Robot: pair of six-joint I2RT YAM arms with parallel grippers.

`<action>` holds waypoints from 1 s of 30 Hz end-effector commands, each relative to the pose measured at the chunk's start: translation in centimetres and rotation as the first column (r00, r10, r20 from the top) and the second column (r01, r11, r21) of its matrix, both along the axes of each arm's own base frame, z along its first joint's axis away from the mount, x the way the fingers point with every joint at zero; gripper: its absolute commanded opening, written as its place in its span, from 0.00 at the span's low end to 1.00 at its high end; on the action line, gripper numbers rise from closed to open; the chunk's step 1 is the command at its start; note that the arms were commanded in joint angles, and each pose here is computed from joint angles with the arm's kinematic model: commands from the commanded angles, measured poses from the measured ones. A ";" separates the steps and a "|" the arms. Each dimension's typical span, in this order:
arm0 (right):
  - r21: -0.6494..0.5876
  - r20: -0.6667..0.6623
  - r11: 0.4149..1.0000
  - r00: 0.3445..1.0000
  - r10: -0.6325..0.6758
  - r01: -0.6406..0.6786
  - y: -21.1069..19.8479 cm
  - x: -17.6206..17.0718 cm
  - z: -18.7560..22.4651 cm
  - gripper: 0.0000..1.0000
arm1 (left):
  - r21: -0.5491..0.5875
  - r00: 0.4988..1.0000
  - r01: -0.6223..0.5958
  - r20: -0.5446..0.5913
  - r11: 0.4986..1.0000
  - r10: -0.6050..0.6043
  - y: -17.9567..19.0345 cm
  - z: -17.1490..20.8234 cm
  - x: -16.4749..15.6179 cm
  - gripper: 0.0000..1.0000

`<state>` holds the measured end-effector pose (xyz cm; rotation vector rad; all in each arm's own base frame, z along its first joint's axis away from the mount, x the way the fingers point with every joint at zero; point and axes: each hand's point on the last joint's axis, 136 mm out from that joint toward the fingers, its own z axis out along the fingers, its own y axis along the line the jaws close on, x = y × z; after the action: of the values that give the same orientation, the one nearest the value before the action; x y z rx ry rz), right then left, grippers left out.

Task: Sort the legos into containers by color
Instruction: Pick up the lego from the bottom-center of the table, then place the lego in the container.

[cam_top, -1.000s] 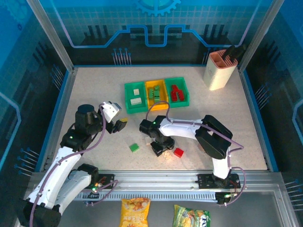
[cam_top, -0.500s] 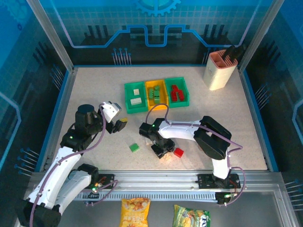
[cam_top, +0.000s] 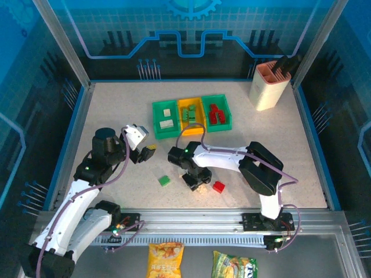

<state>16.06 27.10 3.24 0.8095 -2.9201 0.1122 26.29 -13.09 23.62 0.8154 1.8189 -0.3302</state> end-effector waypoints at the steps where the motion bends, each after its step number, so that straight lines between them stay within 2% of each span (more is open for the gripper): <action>1: -0.014 0.017 1.000 1.000 0.005 -0.005 0.0 1.5 0.7 0.36 | -0.012 1.000 0.025 0.009 1.000 -0.025 -0.5 0.9 -0.4 0.72; 8: 0.060 0.068 0.998 0.998 -0.006 0.001 1.5 6.3 2.0 0.36 | -0.017 1.000 0.029 0.003 0.999 -0.029 -0.6 0.8 -0.3 0.72; 12: 0.148 0.120 0.988 0.991 -0.054 0.036 2.7 9.9 3.2 0.36 | -0.014 1.000 0.025 0.004 1.000 -0.025 -0.5 0.8 -0.3 0.72; 18: 0.302 0.179 0.950 0.974 -0.141 0.082 5.0 14.9 5.4 0.35 | -0.014 1.000 0.025 -0.003 1.000 -0.025 -0.5 0.6 -0.2 0.72; 26: 0.473 0.308 0.880 0.928 -0.209 0.041 9.1 21.6 9.0 0.35 | -0.014 1.000 0.027 -0.010 1.000 -0.027 -0.6 0.4 -0.1 0.72; 30: 0.520 0.365 0.854 0.899 -0.242 0.019 10.9 24.9 9.8 0.35 | -0.011 1.000 0.023 -0.014 1.000 -0.023 -0.5 0.3 -0.1 0.72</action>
<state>38.48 36.81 12.78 0.6912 -3.4190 -0.5266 26.49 -13.15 23.17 0.8167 1.8356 -0.3366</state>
